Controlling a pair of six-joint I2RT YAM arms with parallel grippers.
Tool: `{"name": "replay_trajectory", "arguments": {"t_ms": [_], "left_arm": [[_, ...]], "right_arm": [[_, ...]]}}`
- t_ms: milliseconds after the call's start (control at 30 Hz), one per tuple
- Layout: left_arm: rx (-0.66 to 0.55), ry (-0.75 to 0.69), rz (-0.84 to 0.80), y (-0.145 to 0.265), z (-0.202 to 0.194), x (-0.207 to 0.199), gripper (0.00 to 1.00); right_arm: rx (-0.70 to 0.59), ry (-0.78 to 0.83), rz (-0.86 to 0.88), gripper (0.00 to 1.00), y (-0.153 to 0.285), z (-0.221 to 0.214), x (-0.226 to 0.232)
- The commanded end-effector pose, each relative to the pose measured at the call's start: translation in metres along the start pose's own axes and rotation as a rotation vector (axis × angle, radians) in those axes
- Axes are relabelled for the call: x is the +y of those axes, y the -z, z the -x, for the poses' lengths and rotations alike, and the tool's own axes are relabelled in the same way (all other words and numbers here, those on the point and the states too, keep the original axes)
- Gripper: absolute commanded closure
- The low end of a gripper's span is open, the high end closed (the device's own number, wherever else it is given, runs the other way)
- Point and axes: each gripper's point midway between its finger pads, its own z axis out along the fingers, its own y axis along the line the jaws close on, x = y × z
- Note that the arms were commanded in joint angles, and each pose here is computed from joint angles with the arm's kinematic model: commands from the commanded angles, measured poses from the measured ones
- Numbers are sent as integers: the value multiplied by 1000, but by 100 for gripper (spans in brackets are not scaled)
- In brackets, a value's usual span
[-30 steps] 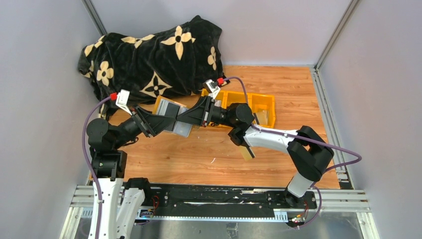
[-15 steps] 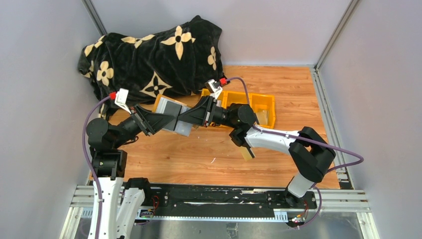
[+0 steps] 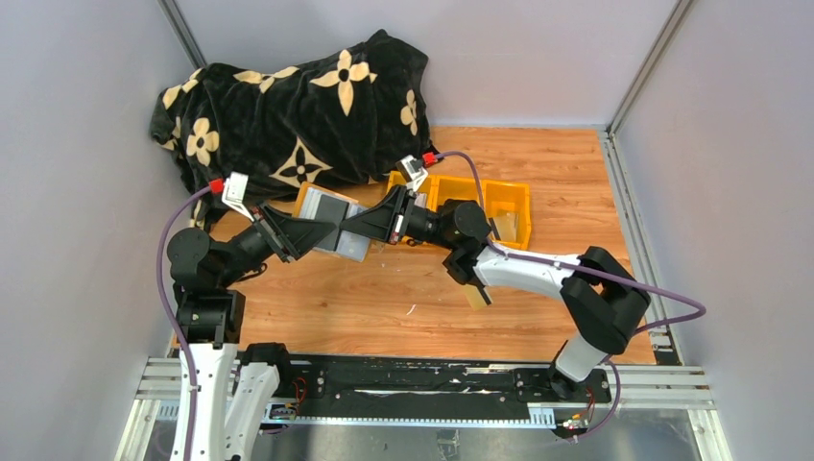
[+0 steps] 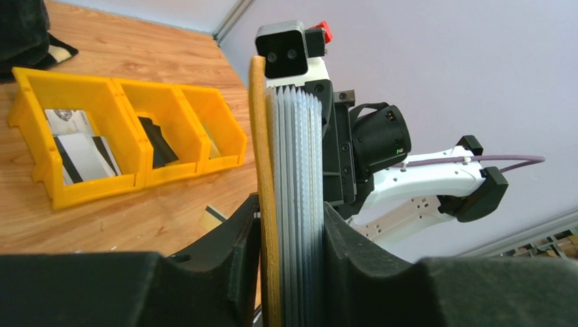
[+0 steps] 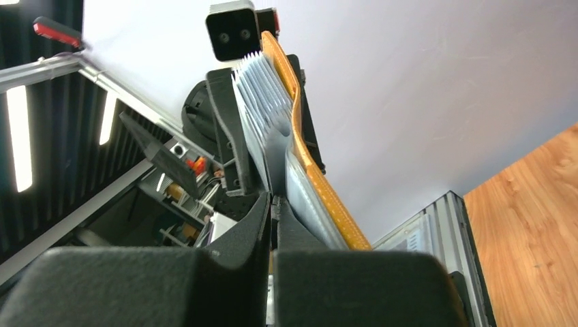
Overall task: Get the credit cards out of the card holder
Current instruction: Remove the credit card from the card holder.
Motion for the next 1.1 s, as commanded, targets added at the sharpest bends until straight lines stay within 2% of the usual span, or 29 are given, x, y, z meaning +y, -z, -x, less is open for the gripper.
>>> {"name": "replay_trajectory", "arguments": {"t_ms": [0, 133, 267, 467, 900, 1000, 1067], "left_arm": [[40, -50, -97, 6, -5, -26, 58], [39, -34, -107, 6, -5, -29, 50], [32, -11, -120, 6, -2, -32, 48], [18, 1, -135, 4, 2, -36, 62], [9, 15, -150, 5, 6, -43, 81], [7, 16, -142, 5, 5, -41, 85], [5, 18, -140, 5, 6, -40, 89]], "right_arm": [[-92, 34, -153, 100, 5, 11, -23], [-100, 33, -164, 100, 9, 10, -23], [-101, 28, -170, 100, 13, 8, -26], [-109, 32, -163, 100, 18, 6, -24], [-125, 33, -142, 100, 31, 2, -19], [-107, 26, -91, 84, 25, 1, -9], [-96, 24, -59, 67, 20, 3, -1]]}}
